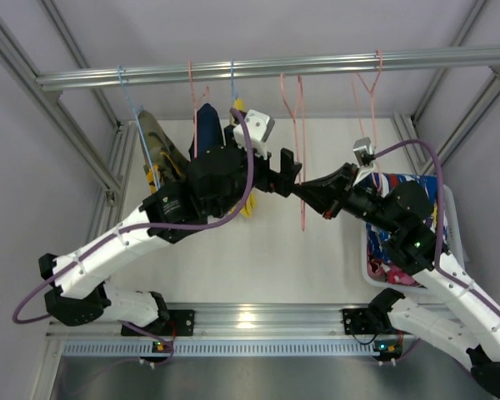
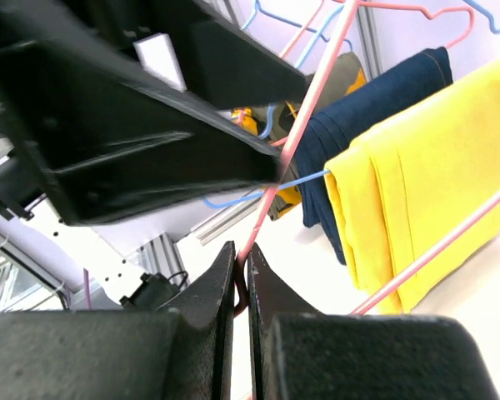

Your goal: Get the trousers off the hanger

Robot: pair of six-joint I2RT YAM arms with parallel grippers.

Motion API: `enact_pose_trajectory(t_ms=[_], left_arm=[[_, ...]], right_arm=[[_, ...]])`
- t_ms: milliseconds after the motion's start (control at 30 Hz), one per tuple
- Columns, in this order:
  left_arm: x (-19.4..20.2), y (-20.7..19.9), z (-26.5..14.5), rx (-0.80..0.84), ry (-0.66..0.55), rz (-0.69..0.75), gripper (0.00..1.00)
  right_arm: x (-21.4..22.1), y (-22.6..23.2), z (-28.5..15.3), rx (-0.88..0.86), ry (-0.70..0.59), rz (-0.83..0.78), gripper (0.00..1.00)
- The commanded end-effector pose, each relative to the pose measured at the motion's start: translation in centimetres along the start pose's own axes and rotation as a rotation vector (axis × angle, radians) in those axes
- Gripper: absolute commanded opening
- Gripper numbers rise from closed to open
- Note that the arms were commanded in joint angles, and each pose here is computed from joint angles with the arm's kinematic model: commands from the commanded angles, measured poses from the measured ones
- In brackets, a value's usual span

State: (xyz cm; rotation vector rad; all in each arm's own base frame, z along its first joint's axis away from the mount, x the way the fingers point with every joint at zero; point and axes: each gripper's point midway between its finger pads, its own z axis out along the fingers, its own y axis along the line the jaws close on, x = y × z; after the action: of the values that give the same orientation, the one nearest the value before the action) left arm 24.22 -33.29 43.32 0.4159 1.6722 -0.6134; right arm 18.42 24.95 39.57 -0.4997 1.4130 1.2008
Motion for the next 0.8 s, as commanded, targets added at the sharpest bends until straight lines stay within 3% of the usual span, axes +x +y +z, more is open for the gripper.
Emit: enact_pose_trajectory(t_ms=[0,100,267,367,533,767], left_arm=[[-4.2,0.4,-2.8,0.068,-0.178,0.074,0.99],[-3.9,-0.1,-3.8,0.141,-0.203,0.132,0.99],[-6.8,2.3,-4.6,0.009,-0.262,0.216,0.99],[-8.5,2.0,-5.1,0.026,-0.312,0.235,0.99],[-9.6,2.4,-4.3,-0.034,-0.297,0.228,0.99],[-9.1,3.1,-4.6,-0.050,-0.324,0.285,0.99]], right_arm=[[-1.5,-0.4,-0.5,0.025,-0.059,0.012,0.00],[-1.7,-0.9,-0.5,0.049,-0.068,0.047,0.00],[-3.8,-2.3,-0.4,0.106,-0.124,0.174,0.00],[-5.5,-2.5,0.1,0.102,-0.152,0.228,0.00],[-6.1,-4.5,1.5,0.122,-0.143,0.297,0.00],[-8.6,-4.9,2.3,0.081,-0.175,0.237,0.00]])
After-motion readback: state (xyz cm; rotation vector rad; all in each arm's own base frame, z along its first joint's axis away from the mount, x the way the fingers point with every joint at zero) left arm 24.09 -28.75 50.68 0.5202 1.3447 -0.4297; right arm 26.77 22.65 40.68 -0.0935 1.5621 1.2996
